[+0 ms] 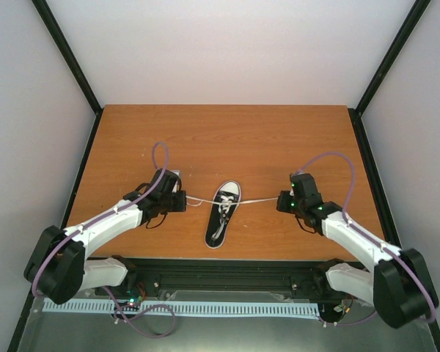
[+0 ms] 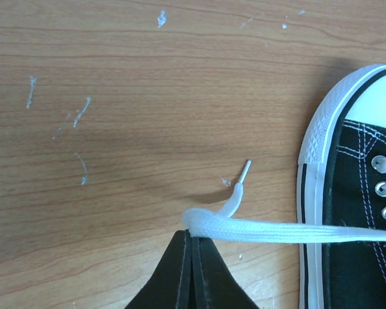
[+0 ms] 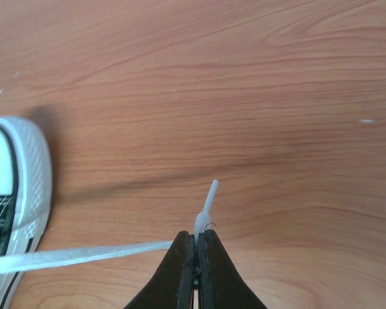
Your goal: Tie the shoes
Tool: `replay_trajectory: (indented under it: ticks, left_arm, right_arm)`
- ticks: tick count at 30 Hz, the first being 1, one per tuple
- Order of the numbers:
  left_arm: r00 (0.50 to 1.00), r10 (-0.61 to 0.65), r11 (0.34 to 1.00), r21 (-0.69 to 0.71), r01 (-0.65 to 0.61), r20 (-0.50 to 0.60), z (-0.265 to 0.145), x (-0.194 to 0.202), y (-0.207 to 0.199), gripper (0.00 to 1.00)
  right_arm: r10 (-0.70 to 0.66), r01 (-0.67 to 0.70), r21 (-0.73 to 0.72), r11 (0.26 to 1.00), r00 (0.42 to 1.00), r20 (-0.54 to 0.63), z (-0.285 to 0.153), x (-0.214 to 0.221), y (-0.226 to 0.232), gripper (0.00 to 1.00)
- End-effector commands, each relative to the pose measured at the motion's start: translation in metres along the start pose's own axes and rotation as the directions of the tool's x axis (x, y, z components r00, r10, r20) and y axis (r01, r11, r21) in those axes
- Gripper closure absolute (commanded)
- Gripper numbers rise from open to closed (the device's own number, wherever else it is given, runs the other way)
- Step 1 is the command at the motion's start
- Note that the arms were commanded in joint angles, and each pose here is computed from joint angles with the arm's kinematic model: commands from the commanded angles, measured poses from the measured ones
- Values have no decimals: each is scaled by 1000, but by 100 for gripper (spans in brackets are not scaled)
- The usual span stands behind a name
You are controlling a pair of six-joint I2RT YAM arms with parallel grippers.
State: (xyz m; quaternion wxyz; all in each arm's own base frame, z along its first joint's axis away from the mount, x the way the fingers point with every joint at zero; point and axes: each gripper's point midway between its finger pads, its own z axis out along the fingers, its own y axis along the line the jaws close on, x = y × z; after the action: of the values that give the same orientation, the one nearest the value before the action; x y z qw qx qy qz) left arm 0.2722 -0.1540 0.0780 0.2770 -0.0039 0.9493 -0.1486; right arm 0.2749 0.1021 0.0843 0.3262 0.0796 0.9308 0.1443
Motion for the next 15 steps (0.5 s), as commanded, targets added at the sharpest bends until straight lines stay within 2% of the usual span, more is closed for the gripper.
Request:
replay_trajectory:
  ticks: [1,6,15]
  left_arm:
    - [996,-57,998,-3,57,72,-7,-12,5,99]
    - [990,-110,992,-46,115,89,-6,-8,18,99]
    - [987,-131,983,-113,142,98,-6,3,36,99]
  right_arm:
    - [98,-109,147,983,992,75,-28,-5,-40,97]
    - [179,-202,212,956,976,120,-40,3,-64,97]
    - [300,-300,228,926,953,37,-19,44,-77,97]
